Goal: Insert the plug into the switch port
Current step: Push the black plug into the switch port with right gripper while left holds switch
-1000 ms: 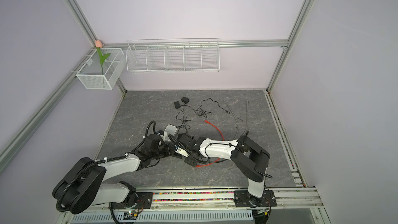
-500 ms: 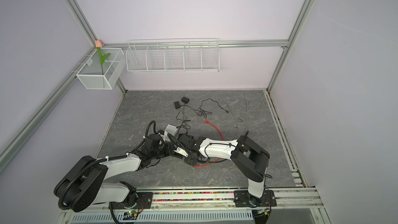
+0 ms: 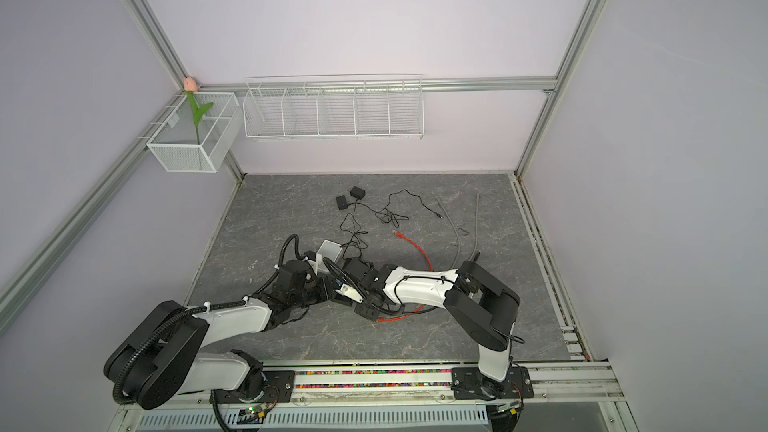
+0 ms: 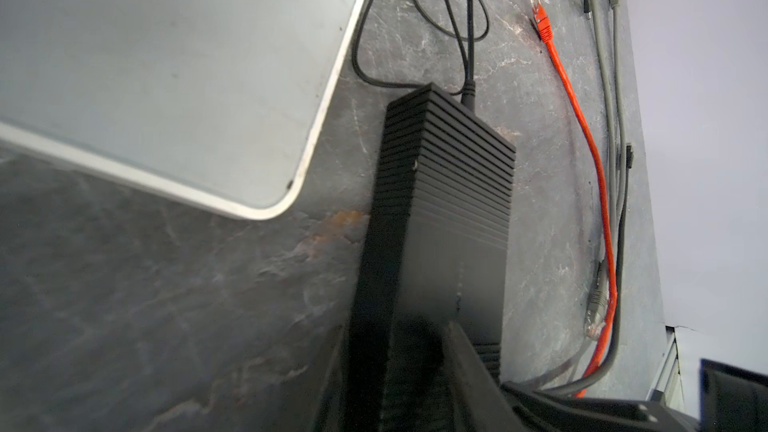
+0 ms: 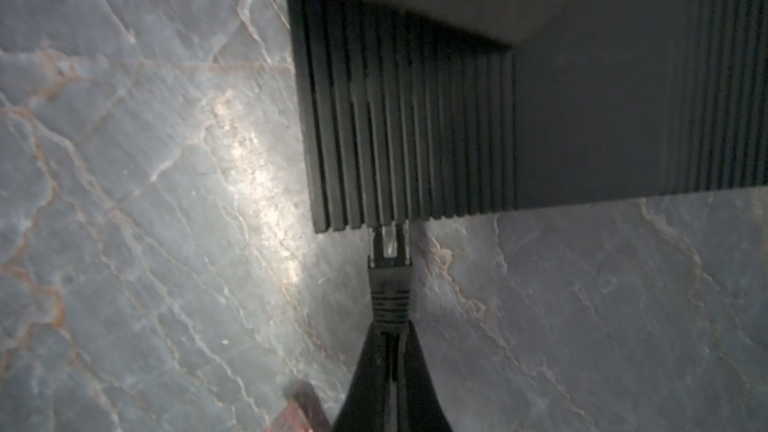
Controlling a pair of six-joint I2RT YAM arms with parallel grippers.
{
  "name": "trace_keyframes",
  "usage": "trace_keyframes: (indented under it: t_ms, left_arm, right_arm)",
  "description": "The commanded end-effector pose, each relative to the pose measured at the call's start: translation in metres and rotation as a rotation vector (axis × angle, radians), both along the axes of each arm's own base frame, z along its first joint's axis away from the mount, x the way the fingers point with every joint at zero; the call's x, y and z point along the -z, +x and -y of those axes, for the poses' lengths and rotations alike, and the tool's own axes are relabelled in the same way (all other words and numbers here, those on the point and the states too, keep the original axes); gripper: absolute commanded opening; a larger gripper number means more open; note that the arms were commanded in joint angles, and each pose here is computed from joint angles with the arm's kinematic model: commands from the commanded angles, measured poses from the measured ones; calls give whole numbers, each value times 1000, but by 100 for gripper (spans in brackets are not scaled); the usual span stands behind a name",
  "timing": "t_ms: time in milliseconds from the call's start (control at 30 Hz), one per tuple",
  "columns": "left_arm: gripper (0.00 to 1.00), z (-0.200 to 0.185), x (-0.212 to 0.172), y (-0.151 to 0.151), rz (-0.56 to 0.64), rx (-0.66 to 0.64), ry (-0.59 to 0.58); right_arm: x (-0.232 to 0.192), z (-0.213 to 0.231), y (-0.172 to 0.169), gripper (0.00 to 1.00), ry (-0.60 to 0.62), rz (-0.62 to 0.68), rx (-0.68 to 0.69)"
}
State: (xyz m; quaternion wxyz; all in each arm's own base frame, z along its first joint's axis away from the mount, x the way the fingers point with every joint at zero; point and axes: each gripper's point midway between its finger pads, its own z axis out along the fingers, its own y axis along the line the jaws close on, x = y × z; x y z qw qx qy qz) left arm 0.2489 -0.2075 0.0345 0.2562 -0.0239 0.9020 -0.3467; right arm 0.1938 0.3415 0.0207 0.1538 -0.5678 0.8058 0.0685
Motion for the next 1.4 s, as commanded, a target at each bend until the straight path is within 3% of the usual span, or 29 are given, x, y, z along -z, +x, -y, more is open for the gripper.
trace_keyframes:
  t_ms: [0, 867, 1367]
  left_arm:
    - [36, 3, 14, -22, -65, 42, 3]
    - [34, 5, 23, -43, -82, 86, 11]
    - [32, 1, 23, -56, -86, 58, -10]
  right_arm:
    - [-17, -41, 7, 7, 160, 29, -22]
    - [-58, -77, 20, 7, 329, 78, -23]
    - [-59, -97, 26, 7, 390, 65, 6]
